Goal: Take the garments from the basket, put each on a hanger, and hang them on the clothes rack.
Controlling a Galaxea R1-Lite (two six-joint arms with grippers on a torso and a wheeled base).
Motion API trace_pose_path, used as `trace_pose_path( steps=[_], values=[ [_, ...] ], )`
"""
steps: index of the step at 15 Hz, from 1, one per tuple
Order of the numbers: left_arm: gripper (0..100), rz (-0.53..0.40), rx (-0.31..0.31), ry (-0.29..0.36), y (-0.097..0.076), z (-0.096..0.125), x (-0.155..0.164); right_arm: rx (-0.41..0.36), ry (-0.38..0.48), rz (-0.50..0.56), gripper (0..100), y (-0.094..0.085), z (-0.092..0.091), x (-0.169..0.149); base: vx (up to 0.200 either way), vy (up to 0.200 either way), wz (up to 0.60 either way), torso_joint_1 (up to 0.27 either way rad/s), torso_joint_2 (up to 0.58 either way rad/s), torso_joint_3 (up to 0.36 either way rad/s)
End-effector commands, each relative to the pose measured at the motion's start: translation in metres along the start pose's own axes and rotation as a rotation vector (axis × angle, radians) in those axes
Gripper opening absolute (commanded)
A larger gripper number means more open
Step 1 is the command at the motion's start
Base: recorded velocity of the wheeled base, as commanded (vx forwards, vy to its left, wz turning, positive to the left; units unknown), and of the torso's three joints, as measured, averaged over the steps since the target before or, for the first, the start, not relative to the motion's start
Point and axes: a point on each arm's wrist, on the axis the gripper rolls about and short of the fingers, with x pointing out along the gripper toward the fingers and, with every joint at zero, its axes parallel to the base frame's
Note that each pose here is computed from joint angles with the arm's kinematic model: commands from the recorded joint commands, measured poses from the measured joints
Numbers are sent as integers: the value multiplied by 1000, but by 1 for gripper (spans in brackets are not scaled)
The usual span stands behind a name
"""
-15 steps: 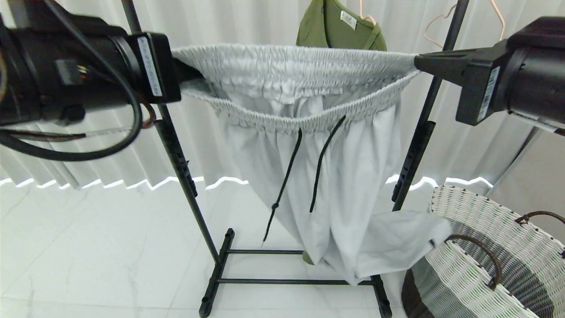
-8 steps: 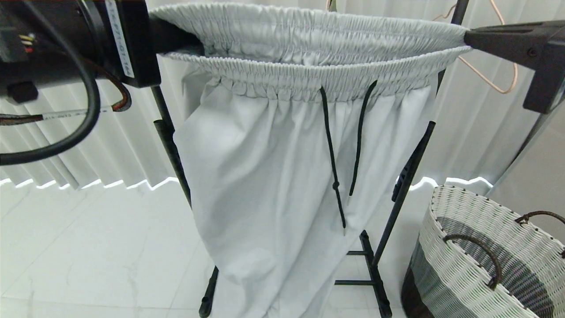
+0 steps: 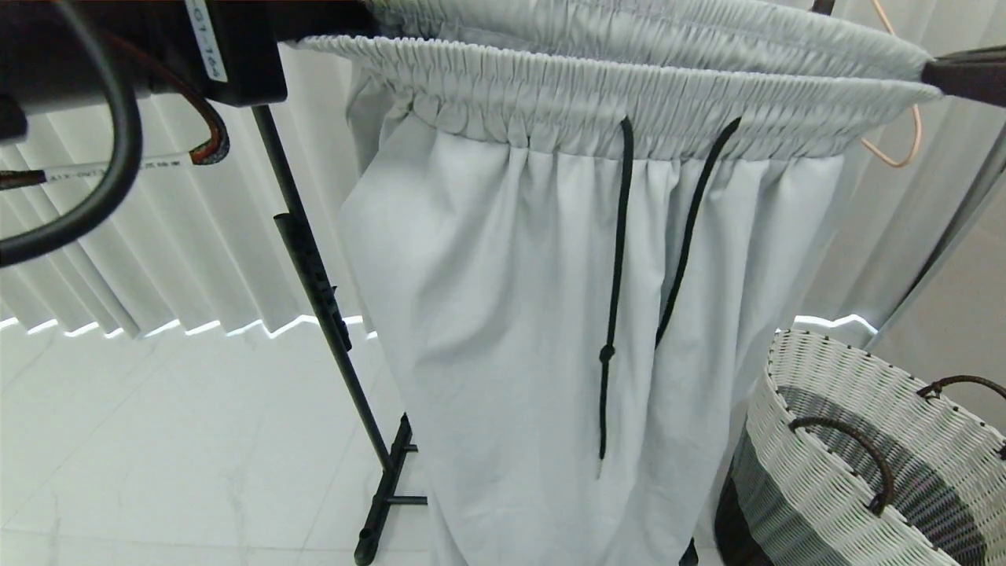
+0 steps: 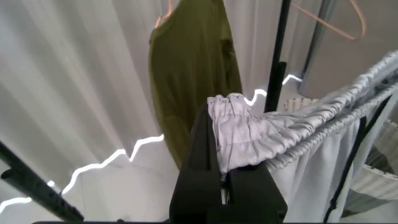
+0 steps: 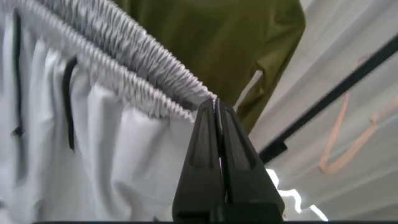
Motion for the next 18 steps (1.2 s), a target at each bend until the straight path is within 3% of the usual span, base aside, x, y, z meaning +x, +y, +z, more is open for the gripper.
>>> trace_pose_path(
  steps=[1, 4, 6, 12, 18],
  values=[
    [0, 8, -1, 3, -6, 4, 17, 7, -33, 59, 0, -11, 3, -44, 0, 0, 0, 0, 0, 0],
    [0, 39, -7, -4, -12, 11, 39, -39, 2, 235, 0, 1, -6, -58, 0, 0, 0, 0, 0, 0],
    [0, 41, -12, 3, -14, 10, 47, -55, 4, 286, 0, 9, -4, -52, 0, 0, 0, 0, 0, 0],
    [0, 61, -11, 5, -12, 12, 40, -53, 0, 277, 0, 8, -3, -52, 0, 0, 0, 0, 0, 0],
    [0, 20, 35, 164, -1, 6, -9, -34, 37, 97, 0, 7, -3, -37, 0, 0, 0, 0, 0, 0]
  ],
)
